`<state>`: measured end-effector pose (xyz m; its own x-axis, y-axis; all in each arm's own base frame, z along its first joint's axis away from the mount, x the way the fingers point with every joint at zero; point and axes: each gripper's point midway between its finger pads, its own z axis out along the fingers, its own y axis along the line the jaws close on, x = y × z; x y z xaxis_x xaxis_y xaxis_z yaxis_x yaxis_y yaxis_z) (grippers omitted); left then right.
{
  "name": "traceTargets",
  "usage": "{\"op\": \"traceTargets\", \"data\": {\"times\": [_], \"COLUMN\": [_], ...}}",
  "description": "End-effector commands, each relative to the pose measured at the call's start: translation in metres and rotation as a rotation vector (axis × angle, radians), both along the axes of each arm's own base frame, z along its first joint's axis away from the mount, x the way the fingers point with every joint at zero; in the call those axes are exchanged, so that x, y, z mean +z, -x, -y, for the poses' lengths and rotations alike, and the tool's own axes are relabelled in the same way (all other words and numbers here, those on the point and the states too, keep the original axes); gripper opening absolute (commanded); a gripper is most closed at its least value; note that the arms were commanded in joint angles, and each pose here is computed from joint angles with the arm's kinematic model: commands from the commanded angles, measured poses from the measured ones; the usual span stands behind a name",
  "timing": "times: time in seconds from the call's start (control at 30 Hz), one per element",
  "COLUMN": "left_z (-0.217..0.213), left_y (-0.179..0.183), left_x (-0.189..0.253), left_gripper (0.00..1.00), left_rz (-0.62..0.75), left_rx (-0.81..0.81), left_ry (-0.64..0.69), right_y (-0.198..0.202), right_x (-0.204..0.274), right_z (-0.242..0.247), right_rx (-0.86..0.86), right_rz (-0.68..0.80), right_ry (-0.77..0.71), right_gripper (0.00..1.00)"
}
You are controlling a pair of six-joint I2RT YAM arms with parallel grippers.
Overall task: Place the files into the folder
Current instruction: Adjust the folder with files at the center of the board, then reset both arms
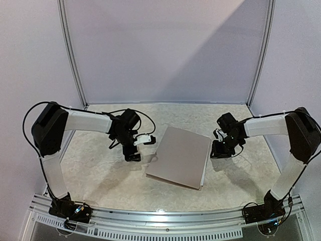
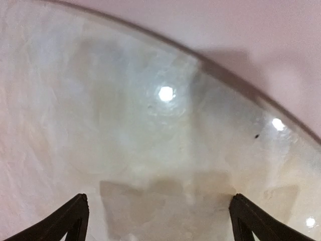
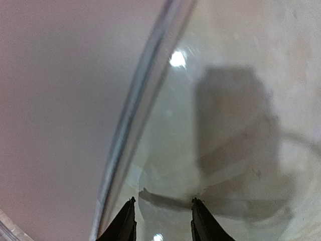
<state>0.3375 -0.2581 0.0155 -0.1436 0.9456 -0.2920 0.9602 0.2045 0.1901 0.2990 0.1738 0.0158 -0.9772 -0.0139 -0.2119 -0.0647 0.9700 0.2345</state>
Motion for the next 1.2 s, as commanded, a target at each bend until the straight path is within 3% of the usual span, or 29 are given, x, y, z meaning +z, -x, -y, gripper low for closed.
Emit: {"op": "traceTargets", "data": {"times": [0.0,0.23,0.4,0.57,0.6,0.63,0.67,0.7,0.8,0.97,1.07,1.17], "left_z": [0.034,0.072,0.080,0.072,0.069,0.067,0.062,0.055,0.014,-0.116,-0.193,-0.233], "left_y": [0.026,0.078,0.071,0.049,0.044,0.038,0.030,0.020,-0.021,-0.080,-0.081,-0.074], "left_x": [0.015,-0.015,-0.008,0.029,0.042,0.058,0.075,0.092,0.141,0.210,0.206,0.189], "left_gripper": [1.00,1.00,0.99,0.99,1.00,0.99,0.99,1.00,1.00,0.99,0.99,0.99], "left_rz": [0.126,0.059,0.076,0.141,0.141,0.139,0.142,0.151,0.217,0.391,0.460,0.525], "left_rx": [-0.109,-0.231,-0.220,-0.186,-0.180,-0.175,-0.157,-0.125,0.033,0.454,0.660,0.805], "left_ry": [0.026,0.022,0.053,0.087,0.105,0.131,0.165,0.203,0.345,0.586,0.643,0.661], "right_y": [-0.027,-0.081,-0.097,-0.122,-0.129,-0.134,-0.138,-0.139,-0.129,-0.084,-0.051,-0.020], "right_x": [-0.018,-0.013,-0.008,0.041,0.058,0.070,0.090,0.098,0.125,0.123,0.117,0.106], "right_z": [-0.017,-0.045,-0.045,0.002,0.015,0.029,0.042,0.056,0.105,0.175,0.199,0.210], "right_rx": [-0.008,0.035,0.055,-0.008,-0.026,-0.048,-0.064,-0.080,-0.130,-0.346,-0.454,-0.546], "right_rz": [0.024,0.073,0.067,0.170,0.208,0.243,0.303,0.341,0.488,0.597,0.729,0.818], "right_ry": [-0.011,-0.022,-0.001,0.044,0.044,0.052,0.054,0.061,0.085,0.050,0.131,0.140], "right_gripper": [0.37,0.36,0.36,0.43,0.59,0.86,0.97,0.99,0.99,0.99,0.99,0.99]}}
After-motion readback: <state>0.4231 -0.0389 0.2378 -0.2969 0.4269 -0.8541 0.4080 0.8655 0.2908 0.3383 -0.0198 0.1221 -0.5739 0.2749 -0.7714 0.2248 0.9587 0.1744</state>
